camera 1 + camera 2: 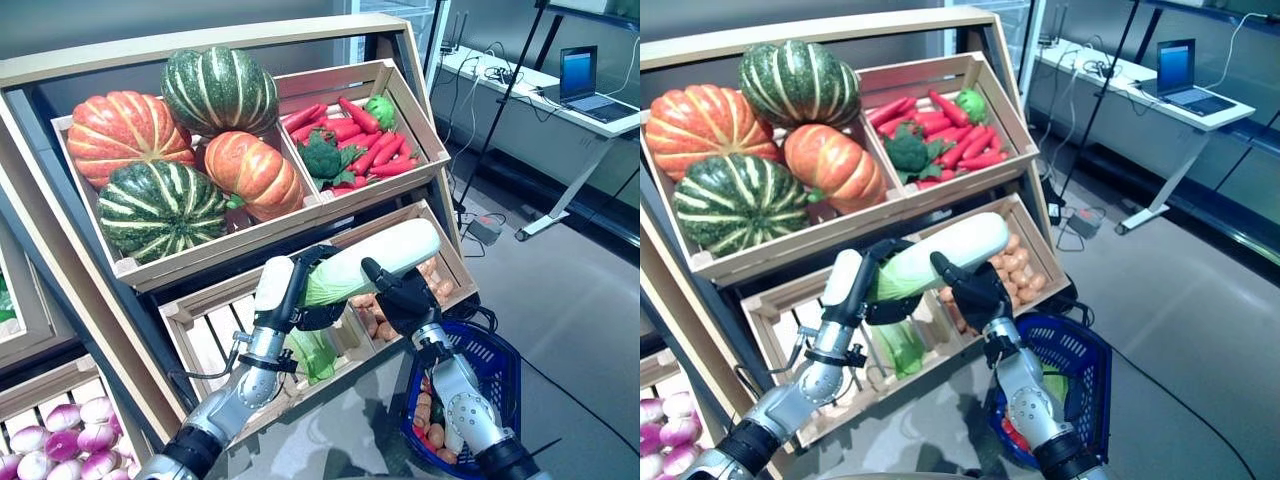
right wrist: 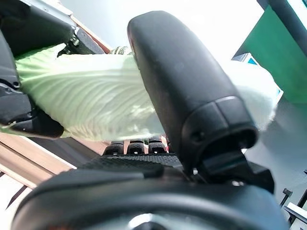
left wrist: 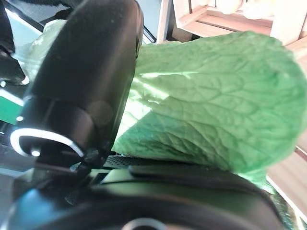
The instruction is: Put vegetables into the basket
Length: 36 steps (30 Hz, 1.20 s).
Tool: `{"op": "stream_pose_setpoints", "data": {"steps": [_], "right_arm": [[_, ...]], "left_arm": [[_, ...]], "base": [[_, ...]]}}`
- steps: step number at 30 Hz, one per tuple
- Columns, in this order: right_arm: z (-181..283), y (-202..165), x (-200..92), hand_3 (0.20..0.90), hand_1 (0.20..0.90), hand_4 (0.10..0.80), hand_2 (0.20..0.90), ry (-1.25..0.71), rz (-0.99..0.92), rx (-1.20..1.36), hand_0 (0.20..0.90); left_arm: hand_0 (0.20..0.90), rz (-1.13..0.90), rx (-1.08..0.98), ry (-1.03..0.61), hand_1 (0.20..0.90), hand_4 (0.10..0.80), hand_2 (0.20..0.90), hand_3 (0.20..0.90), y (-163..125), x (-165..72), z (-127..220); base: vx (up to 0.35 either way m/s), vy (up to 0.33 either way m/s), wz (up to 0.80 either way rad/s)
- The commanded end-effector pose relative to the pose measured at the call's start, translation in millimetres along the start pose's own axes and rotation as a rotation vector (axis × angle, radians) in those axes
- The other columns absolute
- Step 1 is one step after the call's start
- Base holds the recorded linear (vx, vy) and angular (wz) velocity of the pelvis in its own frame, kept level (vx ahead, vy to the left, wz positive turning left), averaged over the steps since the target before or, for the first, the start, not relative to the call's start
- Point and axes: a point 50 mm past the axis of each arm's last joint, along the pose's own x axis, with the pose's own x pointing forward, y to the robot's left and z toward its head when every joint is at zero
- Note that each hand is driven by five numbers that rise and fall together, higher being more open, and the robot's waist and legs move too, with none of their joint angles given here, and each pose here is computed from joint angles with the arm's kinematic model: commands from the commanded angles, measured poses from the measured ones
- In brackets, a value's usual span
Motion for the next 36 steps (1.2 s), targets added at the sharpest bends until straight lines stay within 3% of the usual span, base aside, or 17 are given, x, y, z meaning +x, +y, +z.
{"op": "stream_pose_setpoints", "data": {"steps": [1,5,9,20,28,29,30,36], "right_arm": [[23,48,27,0.9,0.9,0.8,0.9,-0.158,0.255,0.062,0.9],[31,52,31,0.9,0.9,0.8,0.9,-0.202,0.243,0.029,0.9],[43,46,32,0.9,0.9,0.8,0.9,-0.301,0.187,0.001,0.9],[95,50,27,0.9,0.9,0.8,0.9,-0.568,0.204,-0.071,0.9],[106,54,23,0.9,0.9,0.8,0.9,-0.637,0.25,-0.052,0.9],[107,55,23,0.396,0.396,0.464,0.396,-0.643,0.268,-0.044,0.396],[106,57,23,0.3,0.3,0.4,0.3,-0.643,0.286,-0.034,0.3],[101,56,26,0.3,0.3,0.4,0.3,-0.615,0.315,0.008,0.3]], "left_arm": [[0.3,0.13,-0.05,-0.361,0.3,0.4,0.3,0.3,20,51,48],[0.3,0.06,-0.038,-0.494,0.3,0.4,0.3,0.3,12,51,66],[0.3,0.042,-0.092,-0.481,0.3,0.4,0.3,0.3,7,50,69],[0.3,-0.007,-0.164,-0.223,0.3,0.4,0.3,0.3,-4,31,35],[0.3,-0.023,-0.205,-0.099,0.3,0.4,0.3,0.3,-10,22,18],[0.3,-0.019,-0.209,-0.094,0.3,0.4,0.3,0.3,-11,23,18],[0.3,-0.018,-0.212,-0.092,0.3,0.4,0.3,0.3,-11,23,18],[0.3,-0.022,-0.22,-0.117,0.3,0.4,0.3,0.3,-10,26,22]], "base": [[0.0,0.0,0.0],[0.0,0.0,0.0],[-0.009,-0.001,-0.05],[-0.007,-0.003,-0.04],[0.0,0.0,0.0],[0.0,0.0,0.0],[0.0,0.0,0.0],[0.0,0.0,0.0]]}}
